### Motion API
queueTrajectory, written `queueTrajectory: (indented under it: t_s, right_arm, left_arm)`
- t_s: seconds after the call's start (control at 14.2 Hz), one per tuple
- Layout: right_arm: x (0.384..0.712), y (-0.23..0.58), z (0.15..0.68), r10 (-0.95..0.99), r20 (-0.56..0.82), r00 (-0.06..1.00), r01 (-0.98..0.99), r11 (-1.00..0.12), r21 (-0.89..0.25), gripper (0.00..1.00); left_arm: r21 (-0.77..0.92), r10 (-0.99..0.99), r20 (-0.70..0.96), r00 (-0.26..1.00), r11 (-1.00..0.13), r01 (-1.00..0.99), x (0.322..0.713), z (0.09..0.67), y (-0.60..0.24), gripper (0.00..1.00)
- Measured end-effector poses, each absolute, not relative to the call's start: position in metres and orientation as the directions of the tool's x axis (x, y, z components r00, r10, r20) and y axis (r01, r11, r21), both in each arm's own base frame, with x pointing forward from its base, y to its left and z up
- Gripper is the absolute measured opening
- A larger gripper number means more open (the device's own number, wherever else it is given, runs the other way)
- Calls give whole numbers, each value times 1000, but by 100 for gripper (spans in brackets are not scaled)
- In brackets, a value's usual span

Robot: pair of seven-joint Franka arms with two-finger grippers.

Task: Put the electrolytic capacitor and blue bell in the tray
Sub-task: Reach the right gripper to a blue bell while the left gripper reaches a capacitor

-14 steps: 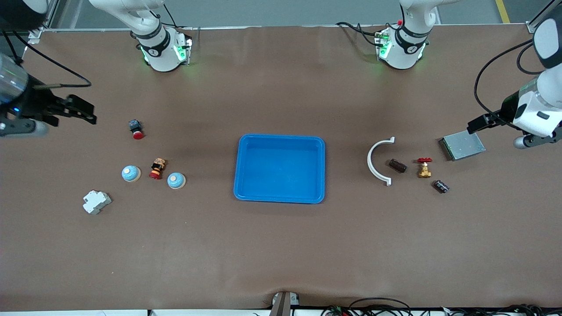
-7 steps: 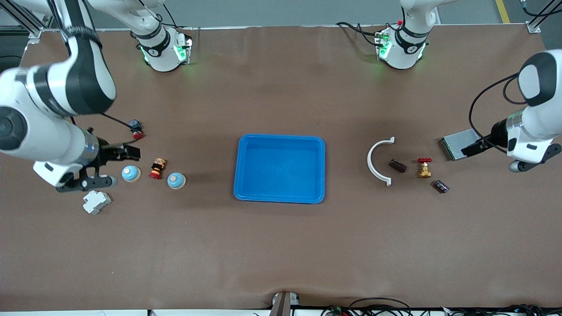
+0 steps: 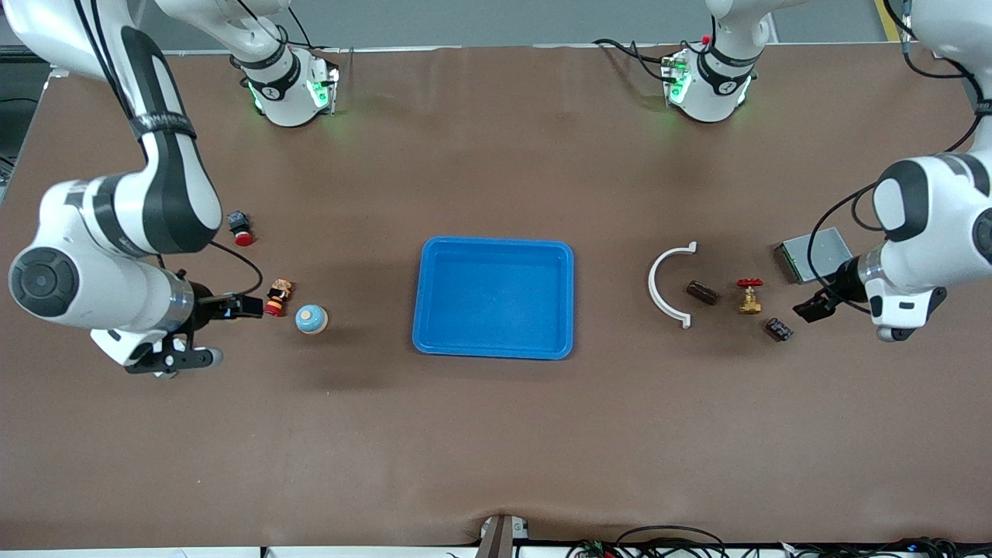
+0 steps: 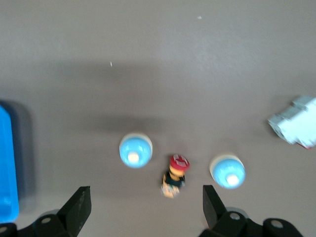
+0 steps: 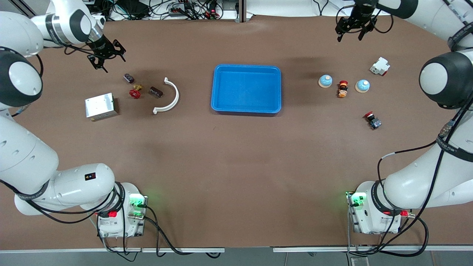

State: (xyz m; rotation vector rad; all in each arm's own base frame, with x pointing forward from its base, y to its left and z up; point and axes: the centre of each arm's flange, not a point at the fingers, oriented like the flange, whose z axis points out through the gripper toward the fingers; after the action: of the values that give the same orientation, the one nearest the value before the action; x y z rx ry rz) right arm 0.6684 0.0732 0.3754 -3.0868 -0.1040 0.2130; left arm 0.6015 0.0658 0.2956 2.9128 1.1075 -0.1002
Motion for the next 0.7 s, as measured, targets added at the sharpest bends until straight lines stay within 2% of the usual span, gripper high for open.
queueTrajectory:
  t_s: [0.21,0.7]
  right_arm:
    - [675,65,330,25,-84,996,17,-996,-91,100]
    - [662,88,289,57,-116,992,46,-994,-95,100]
  left_arm:
    - [37,670,-41,741,-740,671,611,255,68,98]
    - [51,673,-46,738,-736,675,613,214,67,90]
